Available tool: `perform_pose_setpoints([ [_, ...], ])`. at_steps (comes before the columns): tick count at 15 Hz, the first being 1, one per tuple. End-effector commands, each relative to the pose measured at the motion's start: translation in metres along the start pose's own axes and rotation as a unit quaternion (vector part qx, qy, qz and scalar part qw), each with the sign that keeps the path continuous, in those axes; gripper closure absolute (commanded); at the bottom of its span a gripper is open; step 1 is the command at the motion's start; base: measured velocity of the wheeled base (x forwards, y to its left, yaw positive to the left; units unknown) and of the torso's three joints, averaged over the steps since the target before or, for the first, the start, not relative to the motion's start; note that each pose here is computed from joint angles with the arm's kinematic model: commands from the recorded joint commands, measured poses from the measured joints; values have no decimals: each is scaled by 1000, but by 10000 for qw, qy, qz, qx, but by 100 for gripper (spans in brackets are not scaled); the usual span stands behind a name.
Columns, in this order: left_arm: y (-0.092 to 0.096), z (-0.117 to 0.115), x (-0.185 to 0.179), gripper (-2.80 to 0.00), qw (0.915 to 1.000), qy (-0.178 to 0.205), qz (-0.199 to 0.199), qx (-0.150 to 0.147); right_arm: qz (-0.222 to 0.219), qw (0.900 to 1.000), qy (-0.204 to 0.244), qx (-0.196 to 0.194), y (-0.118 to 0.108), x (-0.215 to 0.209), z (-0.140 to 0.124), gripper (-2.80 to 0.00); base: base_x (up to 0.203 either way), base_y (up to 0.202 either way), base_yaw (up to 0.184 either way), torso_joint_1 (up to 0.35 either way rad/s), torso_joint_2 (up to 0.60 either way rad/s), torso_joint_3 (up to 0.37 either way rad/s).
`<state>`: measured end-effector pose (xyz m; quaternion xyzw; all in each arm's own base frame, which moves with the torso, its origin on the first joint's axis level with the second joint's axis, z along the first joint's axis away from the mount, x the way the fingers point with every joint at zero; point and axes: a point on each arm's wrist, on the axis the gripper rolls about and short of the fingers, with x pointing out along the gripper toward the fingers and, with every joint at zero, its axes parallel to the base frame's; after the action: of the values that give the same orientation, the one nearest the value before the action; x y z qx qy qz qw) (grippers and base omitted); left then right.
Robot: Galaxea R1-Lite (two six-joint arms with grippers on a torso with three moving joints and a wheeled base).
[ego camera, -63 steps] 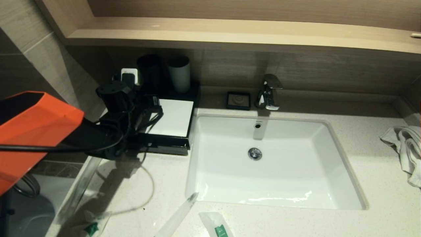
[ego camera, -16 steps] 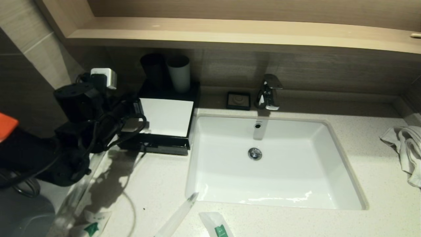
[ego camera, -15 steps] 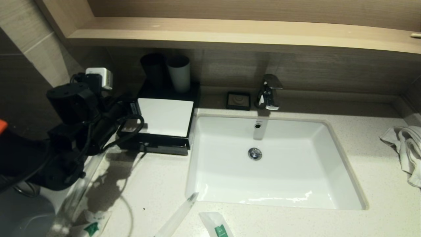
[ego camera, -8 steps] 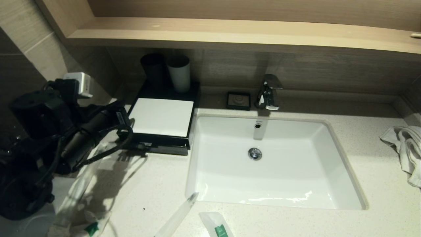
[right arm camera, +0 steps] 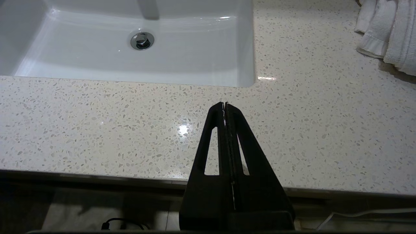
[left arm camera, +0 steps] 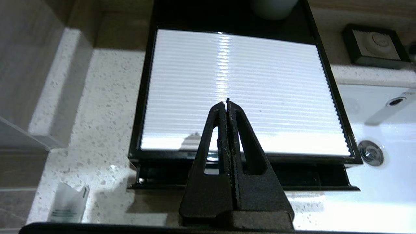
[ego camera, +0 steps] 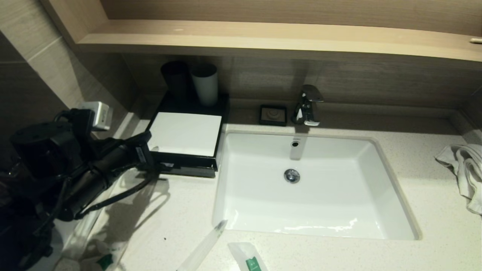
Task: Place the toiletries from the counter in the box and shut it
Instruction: Open the drawer
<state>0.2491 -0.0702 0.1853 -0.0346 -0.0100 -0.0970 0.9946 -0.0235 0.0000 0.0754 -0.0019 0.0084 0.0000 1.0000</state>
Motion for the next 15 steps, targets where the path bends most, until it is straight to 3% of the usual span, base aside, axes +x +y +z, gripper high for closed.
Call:
perform_pose_setpoints([
  [1, -12, -7, -8, 0, 9996, 127, -233, -14, 0, 10000, 0, -4, 0, 0, 0, 0, 0, 0, 0, 0, 0, 0],
  [4, -22, -11, -16, 0, 9987, 238, -442, -81, 8, 10000, 0, -4, 0, 0, 0, 0, 0, 0, 0, 0, 0, 0],
  [15, -19, -17, -32, 0, 9918, 1230, -342, 48, 8, 10000, 0, -4, 0, 0, 0, 0, 0, 0, 0, 0, 0, 0],
])
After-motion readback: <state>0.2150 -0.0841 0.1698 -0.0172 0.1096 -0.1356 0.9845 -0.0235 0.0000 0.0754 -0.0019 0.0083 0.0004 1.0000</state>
